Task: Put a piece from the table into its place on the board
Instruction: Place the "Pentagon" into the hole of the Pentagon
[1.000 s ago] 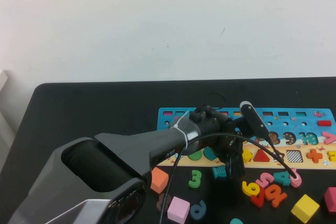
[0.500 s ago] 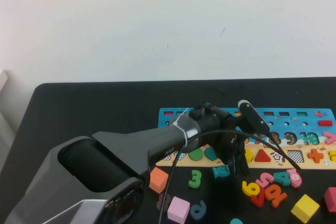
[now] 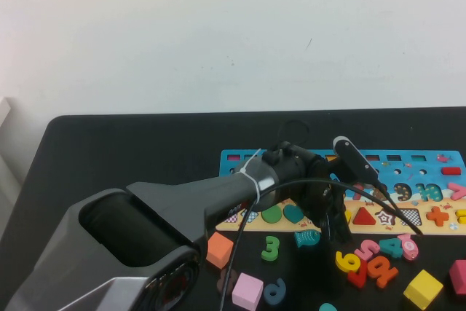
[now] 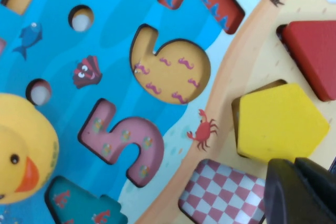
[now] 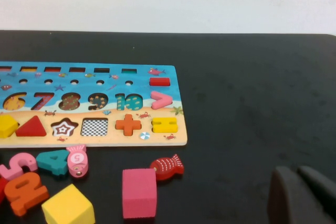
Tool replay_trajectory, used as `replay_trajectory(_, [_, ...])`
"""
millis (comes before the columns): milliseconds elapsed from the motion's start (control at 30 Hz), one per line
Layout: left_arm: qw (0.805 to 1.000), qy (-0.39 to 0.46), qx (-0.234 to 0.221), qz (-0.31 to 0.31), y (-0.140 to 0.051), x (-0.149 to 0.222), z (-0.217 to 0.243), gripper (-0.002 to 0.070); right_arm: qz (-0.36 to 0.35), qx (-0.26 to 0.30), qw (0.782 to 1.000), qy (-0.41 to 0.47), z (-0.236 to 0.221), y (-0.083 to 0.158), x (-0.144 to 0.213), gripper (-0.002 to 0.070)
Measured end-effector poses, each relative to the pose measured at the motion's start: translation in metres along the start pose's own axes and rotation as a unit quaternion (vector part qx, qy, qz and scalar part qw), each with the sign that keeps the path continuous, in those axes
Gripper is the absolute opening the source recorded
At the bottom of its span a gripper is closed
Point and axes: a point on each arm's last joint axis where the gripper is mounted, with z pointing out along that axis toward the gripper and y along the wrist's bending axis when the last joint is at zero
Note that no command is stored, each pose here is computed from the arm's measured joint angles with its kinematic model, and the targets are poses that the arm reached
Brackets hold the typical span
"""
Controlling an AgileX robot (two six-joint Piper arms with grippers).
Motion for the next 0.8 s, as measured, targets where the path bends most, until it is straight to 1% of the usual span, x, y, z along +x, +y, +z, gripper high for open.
replay_trajectory(233, [1.0,0.0,0.0,0.003,0.0,0.0,0.0,-0.0001,0.0,0.0,1.0,0.0,0.0,0.0,0.0,0.0019])
replay_trajectory(367, [1.0,0.009,-0.009,0.021,0.002,0.002,0.0,-0.0001,0.0,0.0,1.0,0.0,0.0,0.0,0.0,0.0019])
replay_trajectory(500, [0.998,0.05,-0.015,0.044,0.003,0.009,-0.001,-0.0001,0.0,0.0,1.0,0.0,0.0,0.0,0.0,0.0019])
replay_trajectory(567, [0.997,0.063,-0.016,0.045,0.003,0.011,-0.001,-0.0001,0.0,0.0,1.0,0.0,0.0,0.0,0.0,0.0019])
replay_trajectory(667, [0.998,0.054,-0.019,0.041,0.004,0.01,-0.001,-0.0001,0.0,0.0,1.0,0.0,0.0,0.0,0.0,0.0019])
replay_trajectory(800, [0.999,0.009,-0.025,0.026,0.005,0.002,0.0,-0.0001,0.0,0.0,1.0,0.0,0.0,0.0,0.0,0.0019])
